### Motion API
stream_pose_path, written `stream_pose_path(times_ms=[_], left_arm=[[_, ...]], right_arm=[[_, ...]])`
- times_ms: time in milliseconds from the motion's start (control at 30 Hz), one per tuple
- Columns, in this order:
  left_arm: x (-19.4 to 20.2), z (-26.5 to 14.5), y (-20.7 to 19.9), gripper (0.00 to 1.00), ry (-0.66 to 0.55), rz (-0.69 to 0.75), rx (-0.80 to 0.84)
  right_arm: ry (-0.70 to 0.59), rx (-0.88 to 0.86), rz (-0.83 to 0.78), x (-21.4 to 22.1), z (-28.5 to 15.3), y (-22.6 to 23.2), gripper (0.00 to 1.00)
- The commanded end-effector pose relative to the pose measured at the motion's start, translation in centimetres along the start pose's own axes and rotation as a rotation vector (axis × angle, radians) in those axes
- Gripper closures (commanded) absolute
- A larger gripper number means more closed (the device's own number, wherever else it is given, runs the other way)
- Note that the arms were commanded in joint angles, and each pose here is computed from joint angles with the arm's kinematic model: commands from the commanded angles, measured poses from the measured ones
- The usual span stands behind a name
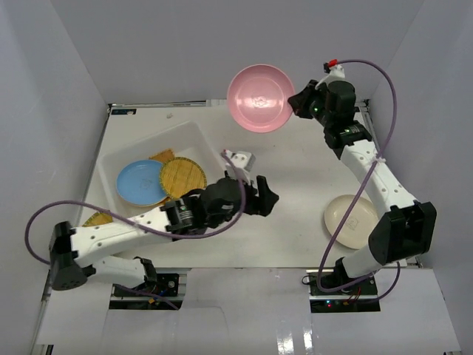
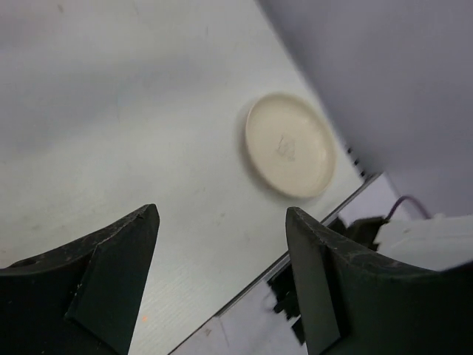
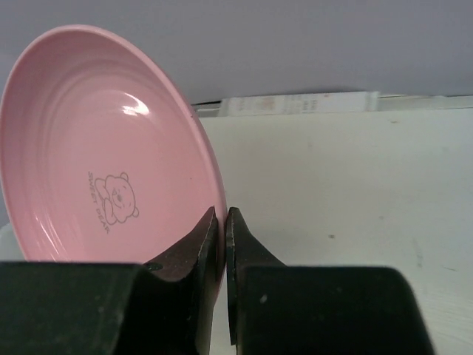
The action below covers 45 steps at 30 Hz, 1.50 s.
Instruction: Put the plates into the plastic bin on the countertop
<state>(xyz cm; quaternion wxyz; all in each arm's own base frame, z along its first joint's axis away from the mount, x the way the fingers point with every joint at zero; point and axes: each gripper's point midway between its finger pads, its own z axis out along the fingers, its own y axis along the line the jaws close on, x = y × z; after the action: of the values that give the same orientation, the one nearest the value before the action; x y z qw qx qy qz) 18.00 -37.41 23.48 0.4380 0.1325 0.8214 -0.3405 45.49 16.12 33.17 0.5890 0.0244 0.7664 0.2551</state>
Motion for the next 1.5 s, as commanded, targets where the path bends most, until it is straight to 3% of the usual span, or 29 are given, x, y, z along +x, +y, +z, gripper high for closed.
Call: stream_pose_path(times_ms=[0, 133, 267, 467, 567, 700, 933, 1133, 1167, 1200, 1233, 1267, 1300, 1467], left_arm=[[-9.7, -6.7, 0.2, 0.2, -0.283, -0.04, -0.024], [-16.2, -14.5, 1.9, 0.2, -0.495, -0.116, -0.038], [-19.3, -18.5, 2.7, 0.18, -0.593, -0.123, -0.053], [-20.5, -19.3, 2.9, 0.17, -0.623, -0.106, -0.081], [-19.5, -17.9, 3.3, 0.16, -0.587, -0.082, -0.121], [-18.3, -17.0, 4.4, 0.15, -0.568, -0.087, -0.164], [-17.2, -15.4, 5.0, 0.14, -0.538, -0.094, -0.167], [-16.4, -12.1, 6.3, 0.14, -0.466, -0.113, -0.141], [-15.6, -10.7, 7.1, 0.14, -0.426, -0.117, -0.146], [-16.1, -9.9, 9.2, 0.14, -0.429, -0.159, -0.179], [-15.8, -9.2, 10.0, 0.14, -0.41, -0.174, -0.174], [-15.2, -8.5, 9.9, 0.14, -0.376, -0.182, -0.14], [-14.8, -7.8, 10.9, 0.15, -0.359, -0.198, -0.155], [-13.3, -6.6, 9.2, 0.15, -0.276, -0.237, -0.055]], right_arm=[[0.046, -0.255, 0.021, 1.1, 1.0, 7.6, 0.92], [0.146, -0.365, 0.027, 5.2, 2.6, 12.8, 0.92], [0.261, -0.431, -0.025, 11.5, 4.2, 18.3, 0.92], [0.404, -0.369, -0.178, 20.3, 7.5, 22.0, 0.92], [0.464, -0.207, -0.263, 23.5, 9.7, 18.5, 0.92], [0.42, 0.008, -0.333, 22.3, 10.6, 12.9, 0.92], [0.297, 0.258, -0.266, 14.7, 9.2, 3.1, 0.92], [0.195, 0.375, -0.218, 10.1, 7.3, -2.5, 0.92], [0.226, 0.281, -0.191, 10.5, 7.6, -1.5, 0.91], [0.231, 0.218, -0.182, 10.3, 7.8, -1.0, 0.83], [0.249, 0.158, -0.18, 10.8, 8.0, -0.1, 0.69], [0.27, 0.127, -0.186, 10.7, 7.9, 0.6, 0.39], [0.311, 0.056, -0.183, 11.2, 7.7, 1.8, 0.29], [0.389, -0.098, -0.214, 10.5, 6.1, 5.0, 0.23]])
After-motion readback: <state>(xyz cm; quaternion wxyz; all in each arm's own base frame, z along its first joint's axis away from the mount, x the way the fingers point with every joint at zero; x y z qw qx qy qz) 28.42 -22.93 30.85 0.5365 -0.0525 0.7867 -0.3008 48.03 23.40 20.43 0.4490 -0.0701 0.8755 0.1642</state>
